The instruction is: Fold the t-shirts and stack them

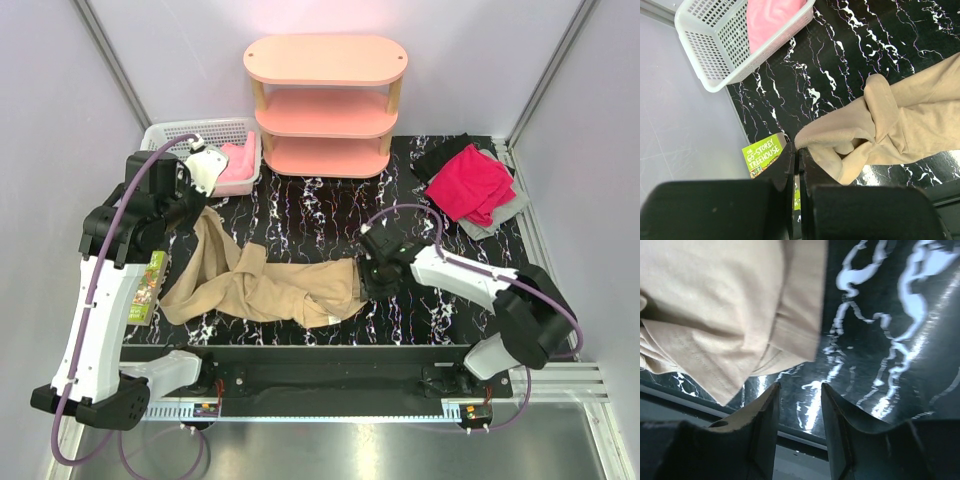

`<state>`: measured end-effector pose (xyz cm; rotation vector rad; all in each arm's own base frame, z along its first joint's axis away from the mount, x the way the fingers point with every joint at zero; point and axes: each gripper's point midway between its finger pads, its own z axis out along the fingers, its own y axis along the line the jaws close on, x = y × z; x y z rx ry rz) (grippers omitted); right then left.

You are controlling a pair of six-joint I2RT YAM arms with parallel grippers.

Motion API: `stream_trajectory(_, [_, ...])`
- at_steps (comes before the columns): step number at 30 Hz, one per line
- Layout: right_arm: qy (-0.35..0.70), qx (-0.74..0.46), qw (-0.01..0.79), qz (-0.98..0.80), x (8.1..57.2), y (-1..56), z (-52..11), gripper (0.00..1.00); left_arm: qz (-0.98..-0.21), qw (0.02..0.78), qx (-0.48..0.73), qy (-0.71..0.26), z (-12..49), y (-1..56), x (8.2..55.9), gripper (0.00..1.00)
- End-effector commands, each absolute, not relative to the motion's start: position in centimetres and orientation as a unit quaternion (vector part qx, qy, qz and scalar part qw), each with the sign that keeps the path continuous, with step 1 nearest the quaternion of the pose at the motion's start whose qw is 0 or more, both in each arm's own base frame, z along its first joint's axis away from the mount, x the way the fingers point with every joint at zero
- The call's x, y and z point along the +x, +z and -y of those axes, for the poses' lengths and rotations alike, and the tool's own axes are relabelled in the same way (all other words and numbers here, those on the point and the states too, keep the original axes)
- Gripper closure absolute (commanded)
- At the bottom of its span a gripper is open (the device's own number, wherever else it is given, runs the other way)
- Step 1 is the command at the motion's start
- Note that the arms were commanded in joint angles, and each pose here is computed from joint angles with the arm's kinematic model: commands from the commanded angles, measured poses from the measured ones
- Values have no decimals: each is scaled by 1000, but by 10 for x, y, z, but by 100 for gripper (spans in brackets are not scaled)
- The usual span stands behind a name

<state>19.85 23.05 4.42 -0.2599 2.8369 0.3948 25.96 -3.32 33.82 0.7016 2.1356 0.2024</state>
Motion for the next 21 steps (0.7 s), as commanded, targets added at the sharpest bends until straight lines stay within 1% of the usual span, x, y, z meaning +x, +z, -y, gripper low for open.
stream_trajectory(1, [117, -67, 157, -978, 214, 49, -207, 54, -841, 458, 278, 79, 36, 351, 266, 100])
stream_trajectory(7, [125, -63, 158, -977, 225, 39, -213, 56, -840, 461, 275, 81, 35, 354, 265, 100])
stream_trajectory(21, [163, -51, 135, -976, 229, 23, -232, 59, -842, 459, 275, 76, 36, 354, 263, 100])
